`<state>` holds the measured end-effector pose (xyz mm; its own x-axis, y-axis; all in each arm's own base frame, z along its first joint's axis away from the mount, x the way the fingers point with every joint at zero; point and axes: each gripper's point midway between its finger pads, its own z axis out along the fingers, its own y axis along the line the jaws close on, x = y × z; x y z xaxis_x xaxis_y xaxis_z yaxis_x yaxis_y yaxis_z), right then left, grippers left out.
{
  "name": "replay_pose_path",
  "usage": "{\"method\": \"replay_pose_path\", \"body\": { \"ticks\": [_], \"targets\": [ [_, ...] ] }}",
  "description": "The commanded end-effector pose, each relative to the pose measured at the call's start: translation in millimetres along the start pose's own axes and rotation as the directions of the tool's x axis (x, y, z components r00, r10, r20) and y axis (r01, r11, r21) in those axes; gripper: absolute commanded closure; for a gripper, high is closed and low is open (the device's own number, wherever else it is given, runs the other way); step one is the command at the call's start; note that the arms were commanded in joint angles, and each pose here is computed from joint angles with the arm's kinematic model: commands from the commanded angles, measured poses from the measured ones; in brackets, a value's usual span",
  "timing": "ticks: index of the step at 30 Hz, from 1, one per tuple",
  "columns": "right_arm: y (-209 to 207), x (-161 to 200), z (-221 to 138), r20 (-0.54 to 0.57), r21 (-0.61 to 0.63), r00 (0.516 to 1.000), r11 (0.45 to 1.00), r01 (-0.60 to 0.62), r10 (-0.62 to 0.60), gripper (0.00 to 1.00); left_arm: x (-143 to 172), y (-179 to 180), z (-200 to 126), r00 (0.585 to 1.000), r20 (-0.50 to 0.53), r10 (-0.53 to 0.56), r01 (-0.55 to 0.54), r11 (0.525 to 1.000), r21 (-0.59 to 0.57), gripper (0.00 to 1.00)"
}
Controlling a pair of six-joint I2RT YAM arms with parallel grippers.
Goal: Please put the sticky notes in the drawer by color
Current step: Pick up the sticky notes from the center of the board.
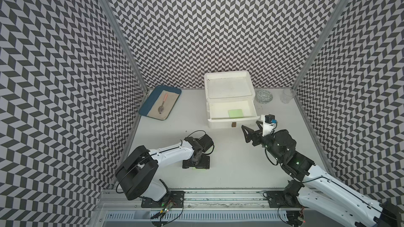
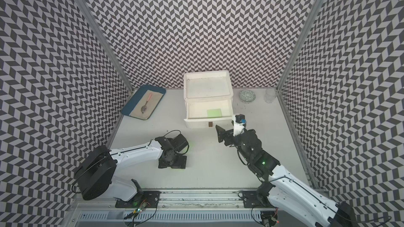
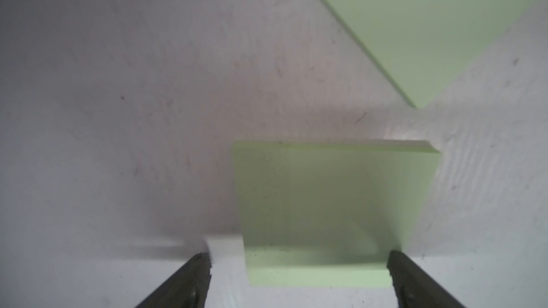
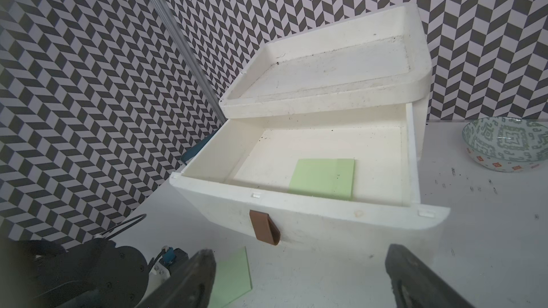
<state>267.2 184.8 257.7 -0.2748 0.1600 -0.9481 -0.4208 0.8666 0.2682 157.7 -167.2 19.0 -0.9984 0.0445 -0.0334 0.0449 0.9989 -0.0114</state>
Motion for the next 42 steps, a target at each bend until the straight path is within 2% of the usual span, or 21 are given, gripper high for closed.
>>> {"method": "replay_pose_path", "body": {
  "ticks": [1,7,12,16,26,28,32,37,42],
  "targets": [
    [1,-10,0,0.051,0.0,0.999,1.0,-0.018,0.018,0.06,3,10,11,1.0,0.002,-0.011,0.011,0.998,-0.06,0.05],
    [1,-9,0,0.048,-0.001,0.999,1.0,-0.019,0.019,0.06,-9,-16,-9,0.997,0.076,0.005,-0.011,0.996,0.083,0.05],
    [-3,-13,-4,0.069,0.012,0.997,0.999,-0.03,0.029,0.06,-23,-19,-27,0.991,0.133,0.016,-0.024,0.998,0.061,0.04],
    [-3,-12,-3,0.064,0.014,0.998,0.999,-0.03,0.029,0.06,-18,-23,-17,0.993,0.112,0.025,-0.034,0.997,0.073,0.04],
    [-3,-12,-4,0.067,0.016,0.997,0.999,-0.032,0.03,0.06,-3,-5,12,0.999,0.042,0.024,-0.023,1.0,-0.021,0.04],
    [-4,-11,-4,0.065,0.017,0.997,0.999,-0.031,0.03,0.06,-1,-7,18,0.999,0.035,0.021,-0.021,1.0,0.001,0.07],
    [-4,-12,-5,0.072,0.017,0.997,0.999,-0.033,0.031,0.06,1,-16,22,0.999,0.038,0.016,-0.018,0.998,0.061,0.21],
    [-1,-10,-2,0.06,0.002,0.998,0.999,-0.033,0.033,0.06,-10,-17,3,0.994,0.105,0.03,-0.036,0.998,0.055,0.24],
    [13,-6,7,0.008,-0.065,0.999,0.997,-0.031,0.031,0.06,-28,-25,-38,0.972,0.226,0.072,-0.09,0.993,0.074,0.24]
  ]
}}
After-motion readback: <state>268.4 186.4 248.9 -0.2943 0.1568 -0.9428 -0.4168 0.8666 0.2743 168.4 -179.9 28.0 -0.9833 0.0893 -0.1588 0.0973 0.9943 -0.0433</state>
